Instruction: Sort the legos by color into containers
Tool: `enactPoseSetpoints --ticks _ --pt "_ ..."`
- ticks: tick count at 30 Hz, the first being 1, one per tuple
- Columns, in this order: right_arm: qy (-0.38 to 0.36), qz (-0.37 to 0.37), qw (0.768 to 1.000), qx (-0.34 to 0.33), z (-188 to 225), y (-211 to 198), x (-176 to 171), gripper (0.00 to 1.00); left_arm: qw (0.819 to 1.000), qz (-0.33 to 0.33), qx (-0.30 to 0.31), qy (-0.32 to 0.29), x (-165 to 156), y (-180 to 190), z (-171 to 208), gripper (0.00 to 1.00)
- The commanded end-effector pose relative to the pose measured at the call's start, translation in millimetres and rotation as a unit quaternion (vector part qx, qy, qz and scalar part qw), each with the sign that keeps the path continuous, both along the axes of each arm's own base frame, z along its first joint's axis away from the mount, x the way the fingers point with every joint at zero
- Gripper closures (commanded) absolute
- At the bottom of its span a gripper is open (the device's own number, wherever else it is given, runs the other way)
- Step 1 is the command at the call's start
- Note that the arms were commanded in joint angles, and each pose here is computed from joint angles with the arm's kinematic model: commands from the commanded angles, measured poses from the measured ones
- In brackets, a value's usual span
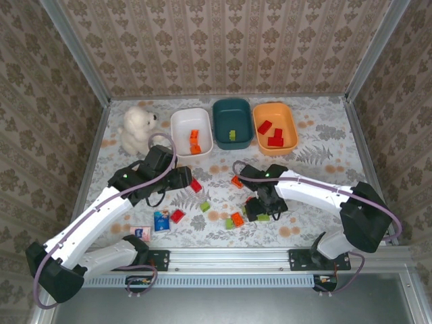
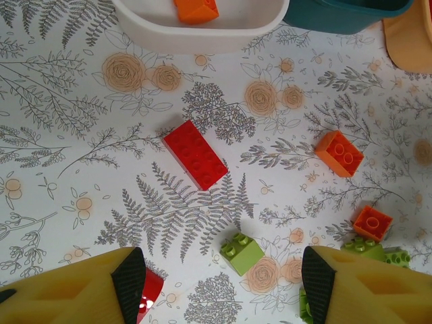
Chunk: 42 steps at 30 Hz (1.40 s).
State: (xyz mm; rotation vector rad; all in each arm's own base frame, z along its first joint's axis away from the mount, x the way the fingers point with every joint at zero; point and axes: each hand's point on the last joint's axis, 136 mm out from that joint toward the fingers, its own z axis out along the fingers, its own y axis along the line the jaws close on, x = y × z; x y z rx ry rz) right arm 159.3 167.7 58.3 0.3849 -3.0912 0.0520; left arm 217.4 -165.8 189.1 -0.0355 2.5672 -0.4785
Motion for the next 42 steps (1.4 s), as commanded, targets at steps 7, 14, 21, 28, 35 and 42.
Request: enactPoseSetpoints --ticks 7,14,21,28,35,42 --pt "0.015 -0.063 0.998 0.010 -19 11 6 0.02 1.000 0.007 0.002 0.007 3 -5 -4 0.34" --pt "0.019 -0.094 0.995 0.013 -30 6 7 0.02 1.000 0.002 -0.001 0.013 3 -9 -6 0.35" --pt "0.011 -0.116 0.993 0.022 -44 6 7 0.05 1.000 -0.012 0.002 0.017 3 -13 -4 0.35" --pt "-0.007 -0.132 0.991 0.027 -54 3 15 0.11 1.000 -0.015 0.001 0.020 2 -14 -4 0.35" --pt "-0.002 -0.138 0.990 0.017 -61 -1 17 0.24 1.000 -0.015 0.001 0.018 3 -14 -3 0.35" --pt "-0.023 -0.137 0.990 0.014 -44 -9 19 0.39 1.000 -0.013 -0.002 0.022 2 -15 -8 0.35"
